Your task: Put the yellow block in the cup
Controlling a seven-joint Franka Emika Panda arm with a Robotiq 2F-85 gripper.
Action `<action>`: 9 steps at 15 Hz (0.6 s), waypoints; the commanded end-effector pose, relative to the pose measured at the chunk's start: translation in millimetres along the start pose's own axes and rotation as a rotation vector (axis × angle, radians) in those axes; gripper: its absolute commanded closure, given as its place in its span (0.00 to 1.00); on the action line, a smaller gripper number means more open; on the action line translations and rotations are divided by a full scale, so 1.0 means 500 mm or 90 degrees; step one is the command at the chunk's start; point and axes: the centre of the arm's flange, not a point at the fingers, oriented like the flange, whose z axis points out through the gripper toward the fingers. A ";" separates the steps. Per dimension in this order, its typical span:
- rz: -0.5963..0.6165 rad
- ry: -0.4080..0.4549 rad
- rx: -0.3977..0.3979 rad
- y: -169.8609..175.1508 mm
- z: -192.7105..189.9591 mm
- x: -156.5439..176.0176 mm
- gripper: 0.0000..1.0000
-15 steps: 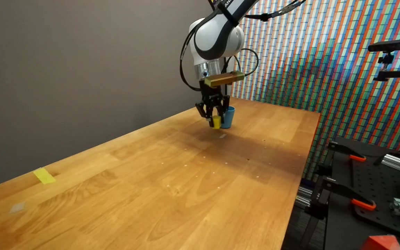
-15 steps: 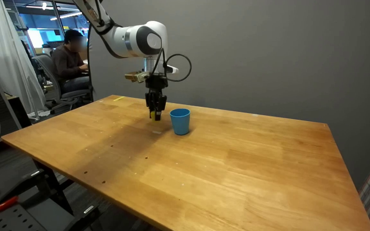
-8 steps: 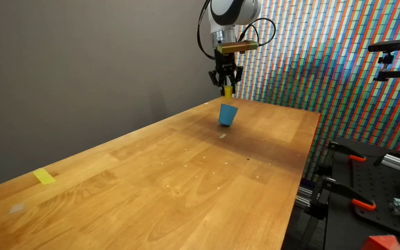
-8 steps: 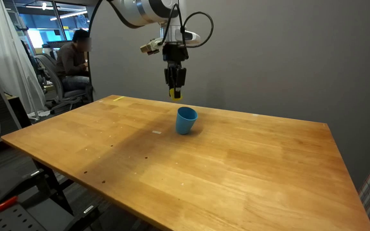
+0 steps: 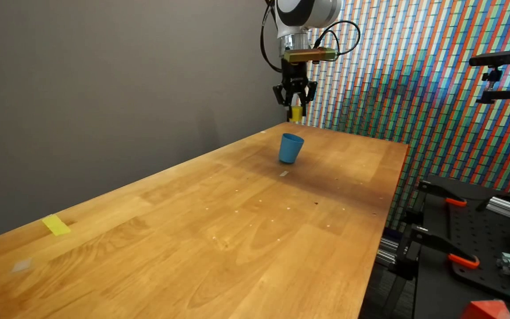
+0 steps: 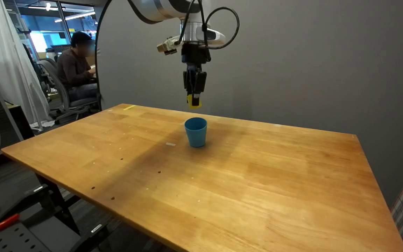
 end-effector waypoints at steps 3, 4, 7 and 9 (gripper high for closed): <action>-0.008 -0.019 0.028 0.003 0.024 0.001 0.79; -0.013 -0.023 0.031 0.002 0.029 0.001 0.79; -0.018 -0.026 0.034 -0.003 0.045 0.005 0.79; -0.019 -0.031 0.035 -0.006 0.061 0.011 0.79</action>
